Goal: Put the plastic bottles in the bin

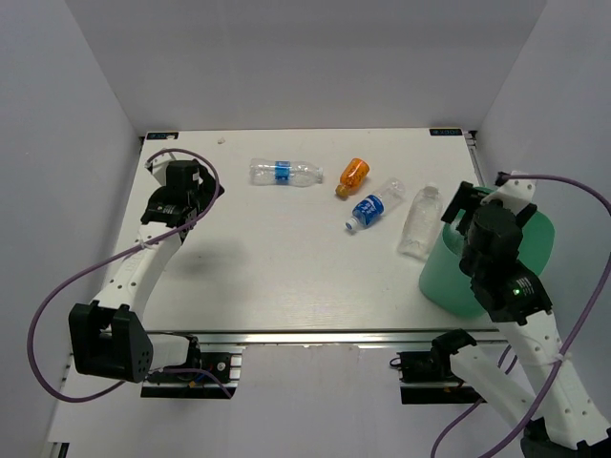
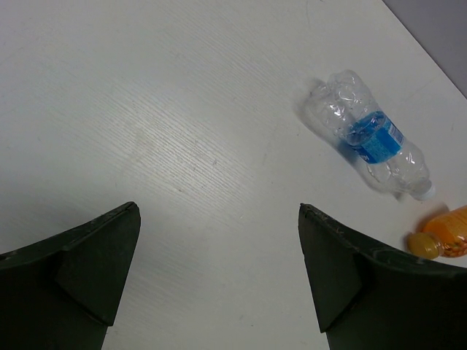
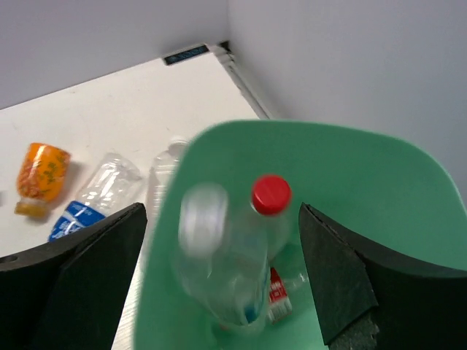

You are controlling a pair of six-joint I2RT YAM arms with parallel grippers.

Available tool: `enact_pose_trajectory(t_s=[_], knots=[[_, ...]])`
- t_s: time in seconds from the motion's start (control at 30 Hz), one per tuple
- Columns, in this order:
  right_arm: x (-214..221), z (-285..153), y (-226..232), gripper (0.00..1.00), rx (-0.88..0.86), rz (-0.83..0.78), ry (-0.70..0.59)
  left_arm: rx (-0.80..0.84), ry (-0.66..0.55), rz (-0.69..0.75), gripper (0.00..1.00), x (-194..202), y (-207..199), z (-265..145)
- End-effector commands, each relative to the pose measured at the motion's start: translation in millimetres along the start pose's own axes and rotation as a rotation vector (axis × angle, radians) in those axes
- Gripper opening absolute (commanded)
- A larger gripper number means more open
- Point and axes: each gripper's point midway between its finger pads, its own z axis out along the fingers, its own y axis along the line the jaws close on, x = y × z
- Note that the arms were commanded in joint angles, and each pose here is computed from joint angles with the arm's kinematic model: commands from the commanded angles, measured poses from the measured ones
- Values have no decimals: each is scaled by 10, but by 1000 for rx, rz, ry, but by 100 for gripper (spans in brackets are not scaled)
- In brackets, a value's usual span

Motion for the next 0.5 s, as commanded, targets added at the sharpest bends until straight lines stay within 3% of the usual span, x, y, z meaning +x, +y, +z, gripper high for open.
enact_pose_trajectory(t_s=[0.0,0.03,0.2,0.3,0.37,0.4,0.47], knots=[[-516,-38,426,89,-230,-66,-106,31,-34,-14,98,-156,-81,-80],[-487,-35,762,89,-383,-111,-88,26,-36,-13,98,-157,-68,-86],[-482,74,1613,89,-687,-302,-81,8,-55,-9,98,-194,-27,-99],[-28,328,2319,89,-850,-470,7,-19,-70,-4,98,-220,25,-97],[-8,330,2698,89,-952,-536,-18,-30,-70,2,98,-211,48,-86],[272,456,2919,89,-986,-587,30,-33,-67,11,98,-200,54,-74],[362,429,3296,89,-1095,-682,-47,-35,-66,18,98,-197,59,-65]])
